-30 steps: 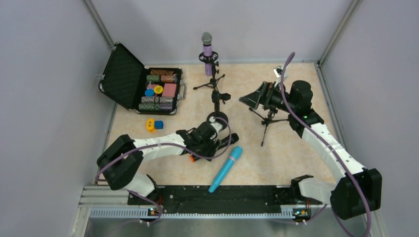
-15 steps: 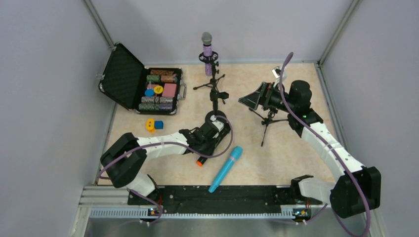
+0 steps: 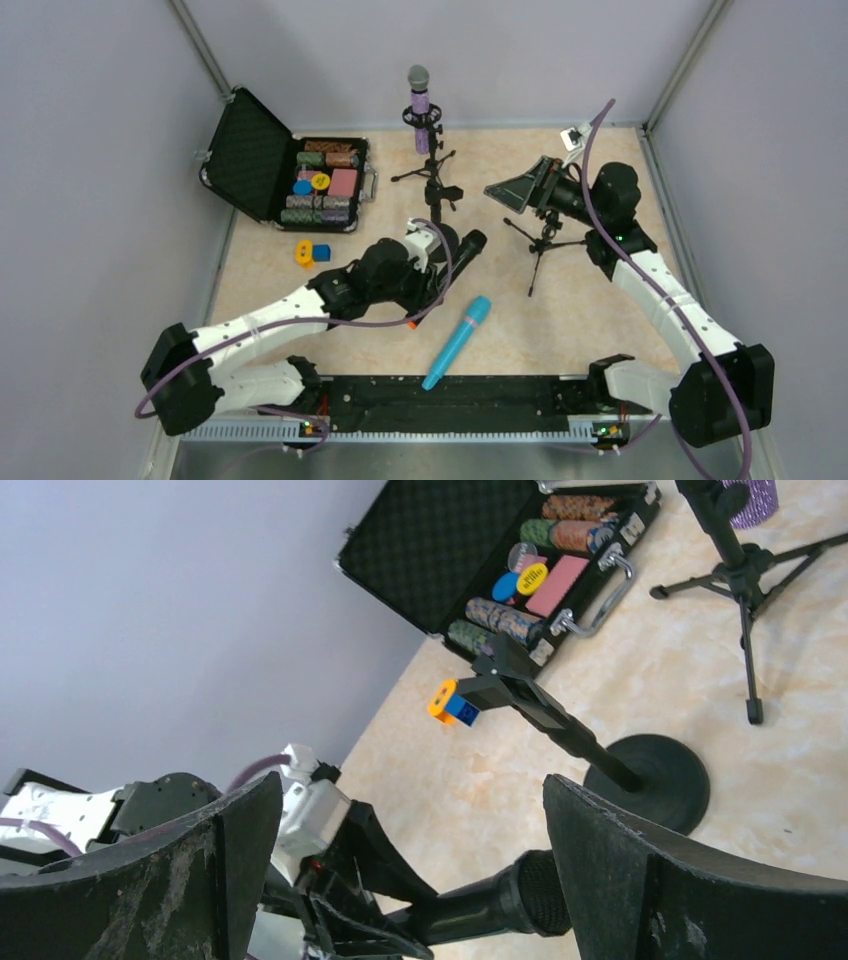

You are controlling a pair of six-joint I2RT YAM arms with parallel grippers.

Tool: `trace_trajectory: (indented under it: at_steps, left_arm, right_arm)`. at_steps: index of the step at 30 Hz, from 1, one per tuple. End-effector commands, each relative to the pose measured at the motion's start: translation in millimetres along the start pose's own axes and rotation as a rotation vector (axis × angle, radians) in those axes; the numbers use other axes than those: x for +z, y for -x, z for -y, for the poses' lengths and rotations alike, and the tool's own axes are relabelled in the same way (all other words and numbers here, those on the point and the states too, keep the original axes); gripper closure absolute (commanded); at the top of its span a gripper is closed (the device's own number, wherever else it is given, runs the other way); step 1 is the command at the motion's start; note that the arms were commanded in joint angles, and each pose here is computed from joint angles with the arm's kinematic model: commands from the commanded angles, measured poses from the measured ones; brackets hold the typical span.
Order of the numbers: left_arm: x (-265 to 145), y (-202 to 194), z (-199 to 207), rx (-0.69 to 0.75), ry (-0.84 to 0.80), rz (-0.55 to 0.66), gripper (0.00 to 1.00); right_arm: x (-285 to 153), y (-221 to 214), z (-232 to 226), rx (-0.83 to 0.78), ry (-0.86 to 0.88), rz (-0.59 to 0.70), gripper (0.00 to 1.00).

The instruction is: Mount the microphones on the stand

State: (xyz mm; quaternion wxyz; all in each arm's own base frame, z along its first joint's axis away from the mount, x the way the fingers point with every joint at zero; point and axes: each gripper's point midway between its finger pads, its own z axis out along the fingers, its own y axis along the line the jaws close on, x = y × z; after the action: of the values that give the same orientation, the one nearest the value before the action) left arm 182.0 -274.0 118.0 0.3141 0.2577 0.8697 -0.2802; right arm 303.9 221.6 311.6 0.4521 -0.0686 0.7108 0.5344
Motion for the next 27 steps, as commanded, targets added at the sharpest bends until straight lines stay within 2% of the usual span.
trace_trajectory:
  at_steps: [1,9,15,22,27]
  left_arm:
    - [-26.5,51.7,19.6,-0.019,-0.086,0.217,1.0]
    - [-68.5,102.6,25.3,-0.061,-0.113,0.437,1.0]
    - [-87.9,144.1,40.9,-0.113,-0.26,0.573,1.0]
    - [-116.5,185.7,68.9,-0.104,-0.445,0.691,1.0]
    - [-122.6,195.8,78.3,-0.087,-0.492,0.71,1.0]
  right_arm:
    - [-10.4,24.5,-32.5,-0.046,0.084,0.091,0.01]
    - [-14.0,11.5,-41.6,-0.06,0.152,0.037,0.01]
    - [-14.3,-11.3,-43.0,-0.055,0.195,-0.034,0.01]
    - [-0.8,-41.7,-62.8,-0.026,0.284,-0.082,0.04]
    - [8.8,-49.5,-87.4,0.011,0.419,-0.082,0.08]
